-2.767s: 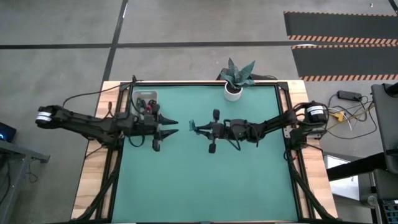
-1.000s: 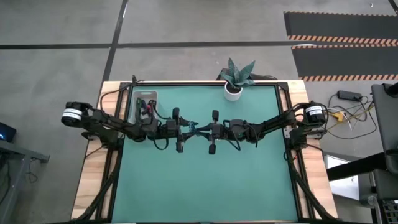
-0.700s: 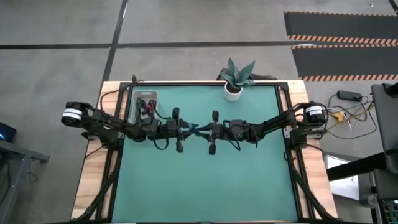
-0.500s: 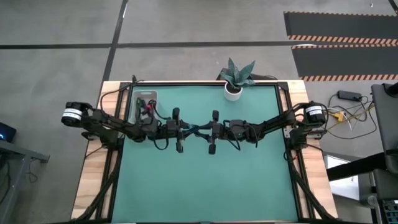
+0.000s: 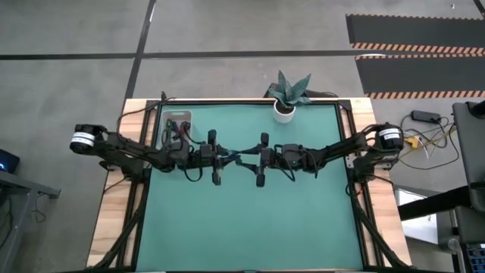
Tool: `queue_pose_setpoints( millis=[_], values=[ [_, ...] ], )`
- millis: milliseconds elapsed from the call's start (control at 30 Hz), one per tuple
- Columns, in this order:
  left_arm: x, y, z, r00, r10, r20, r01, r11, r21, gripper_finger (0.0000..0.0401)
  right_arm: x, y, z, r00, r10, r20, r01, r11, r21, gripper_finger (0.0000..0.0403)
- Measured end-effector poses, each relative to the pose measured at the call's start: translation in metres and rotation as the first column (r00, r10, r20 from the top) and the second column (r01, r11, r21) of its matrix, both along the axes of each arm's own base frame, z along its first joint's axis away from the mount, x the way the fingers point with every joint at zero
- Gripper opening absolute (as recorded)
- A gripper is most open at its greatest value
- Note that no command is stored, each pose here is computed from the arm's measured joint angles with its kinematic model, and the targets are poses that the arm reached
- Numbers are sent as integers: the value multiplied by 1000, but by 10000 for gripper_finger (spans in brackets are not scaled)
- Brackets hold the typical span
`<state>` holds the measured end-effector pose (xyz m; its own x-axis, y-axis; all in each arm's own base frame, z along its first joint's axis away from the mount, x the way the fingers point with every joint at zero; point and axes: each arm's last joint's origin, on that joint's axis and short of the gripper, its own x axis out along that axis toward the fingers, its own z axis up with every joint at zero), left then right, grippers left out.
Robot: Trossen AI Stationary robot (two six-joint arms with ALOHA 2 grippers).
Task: Pick and place USB-C Cables
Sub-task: Put the blue usb cable into the gray bin
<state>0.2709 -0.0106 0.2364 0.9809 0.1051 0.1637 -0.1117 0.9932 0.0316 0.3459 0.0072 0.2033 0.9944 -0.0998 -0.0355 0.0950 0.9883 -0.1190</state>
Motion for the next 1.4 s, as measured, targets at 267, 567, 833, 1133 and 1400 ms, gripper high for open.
queue_pose_setpoints(
  millis=[267, 567, 833, 1133, 1400],
  values=[
    [-22, 5, 17, 986, 142, -85, -143, 990, -7, 19, -12, -2, 27, 1000, -13, -20, 13, 1000, -2, 177],
    [-58, 18, 38, 833, 500, -239, -498, 864, 72, 19, -25, -7, 71, 988, -145, -56, 139, 986, -93, 176],
    [-79, 33, 45, 568, 764, -305, -722, 641, 259, 19, -27, -7, 100, 989, -145, -21, 141, 980, -144, 171],
    [-89, 53, 33, 380, 849, -367, -811, 497, 309, 19, -25, -9, 109, 988, -151, -18, 146, 977, -152, 172],
    [-101, 73, 19, 288, 814, -505, -888, 424, 177, 19, -26, -10, 106, 980, -194, -46, 184, 970, -160, 171]
  ],
)
